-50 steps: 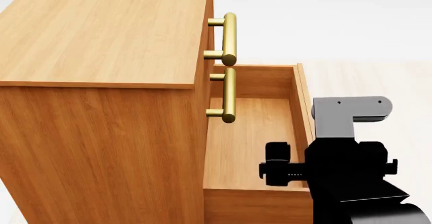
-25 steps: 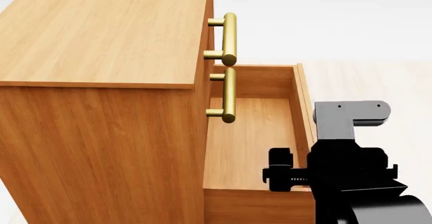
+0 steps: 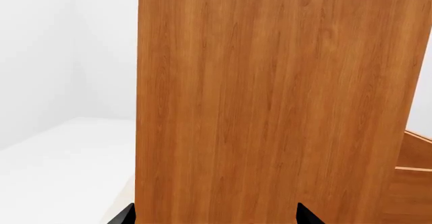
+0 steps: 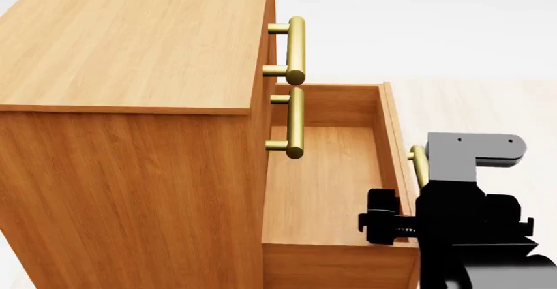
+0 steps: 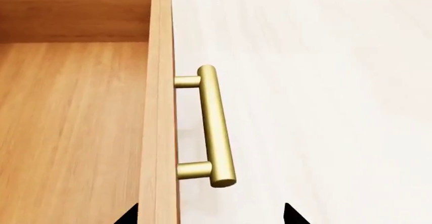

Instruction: Put the bowl in the bottom drawer of the cabinet and close it.

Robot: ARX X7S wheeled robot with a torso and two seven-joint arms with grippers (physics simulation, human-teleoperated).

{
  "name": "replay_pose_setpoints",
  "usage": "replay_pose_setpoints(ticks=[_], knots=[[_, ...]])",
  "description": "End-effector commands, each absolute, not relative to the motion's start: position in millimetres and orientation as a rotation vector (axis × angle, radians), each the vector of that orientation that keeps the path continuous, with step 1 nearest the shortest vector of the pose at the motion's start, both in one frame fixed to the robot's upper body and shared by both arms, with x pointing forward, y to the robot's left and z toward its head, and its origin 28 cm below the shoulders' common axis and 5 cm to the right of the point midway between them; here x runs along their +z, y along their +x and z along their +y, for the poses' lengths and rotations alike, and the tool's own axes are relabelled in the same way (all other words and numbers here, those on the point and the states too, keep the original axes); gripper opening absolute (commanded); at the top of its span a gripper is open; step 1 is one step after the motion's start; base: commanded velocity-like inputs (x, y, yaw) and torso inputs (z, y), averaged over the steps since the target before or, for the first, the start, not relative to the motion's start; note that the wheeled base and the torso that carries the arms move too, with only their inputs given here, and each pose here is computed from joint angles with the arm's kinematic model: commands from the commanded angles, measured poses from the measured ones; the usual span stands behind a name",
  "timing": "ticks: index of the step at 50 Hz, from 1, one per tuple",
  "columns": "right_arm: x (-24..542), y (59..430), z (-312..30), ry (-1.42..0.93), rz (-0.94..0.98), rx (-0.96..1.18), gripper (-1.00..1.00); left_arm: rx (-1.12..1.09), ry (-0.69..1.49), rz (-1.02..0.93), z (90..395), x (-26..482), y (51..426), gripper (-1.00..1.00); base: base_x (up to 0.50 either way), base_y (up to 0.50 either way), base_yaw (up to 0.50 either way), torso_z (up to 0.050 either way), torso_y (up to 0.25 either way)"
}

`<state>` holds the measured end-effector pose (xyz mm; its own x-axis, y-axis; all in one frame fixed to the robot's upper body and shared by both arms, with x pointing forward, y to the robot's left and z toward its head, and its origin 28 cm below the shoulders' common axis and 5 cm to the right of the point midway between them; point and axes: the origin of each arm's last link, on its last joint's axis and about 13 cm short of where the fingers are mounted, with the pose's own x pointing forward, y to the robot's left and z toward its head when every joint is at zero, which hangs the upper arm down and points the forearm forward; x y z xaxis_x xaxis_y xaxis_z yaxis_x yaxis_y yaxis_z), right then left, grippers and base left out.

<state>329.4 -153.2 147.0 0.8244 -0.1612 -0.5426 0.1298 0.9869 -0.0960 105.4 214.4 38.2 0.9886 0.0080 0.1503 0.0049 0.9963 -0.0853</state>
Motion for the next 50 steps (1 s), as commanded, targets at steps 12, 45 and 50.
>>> replay_pose_setpoints(ticks=[12, 45, 50], knots=[[141, 331, -167, -0.068, 0.578, -0.228, 1.00, 0.002, -0.088, -0.149, 214, 39, 105, 1.00, 0.00, 0.00, 0.00, 0.000, 0.000], [135, 334, -188, -0.067, 0.590, -0.312, 1.00, 0.002, -0.087, -0.149, 214, 38, 106, 1.00, 0.00, 0.00, 0.00, 0.000, 0.000], [133, 334, -192, -0.059, 0.595, -0.328, 1.00, 0.003, -0.088, -0.148, 214, 39, 105, 1.00, 0.00, 0.00, 0.00, 0.000, 0.000]])
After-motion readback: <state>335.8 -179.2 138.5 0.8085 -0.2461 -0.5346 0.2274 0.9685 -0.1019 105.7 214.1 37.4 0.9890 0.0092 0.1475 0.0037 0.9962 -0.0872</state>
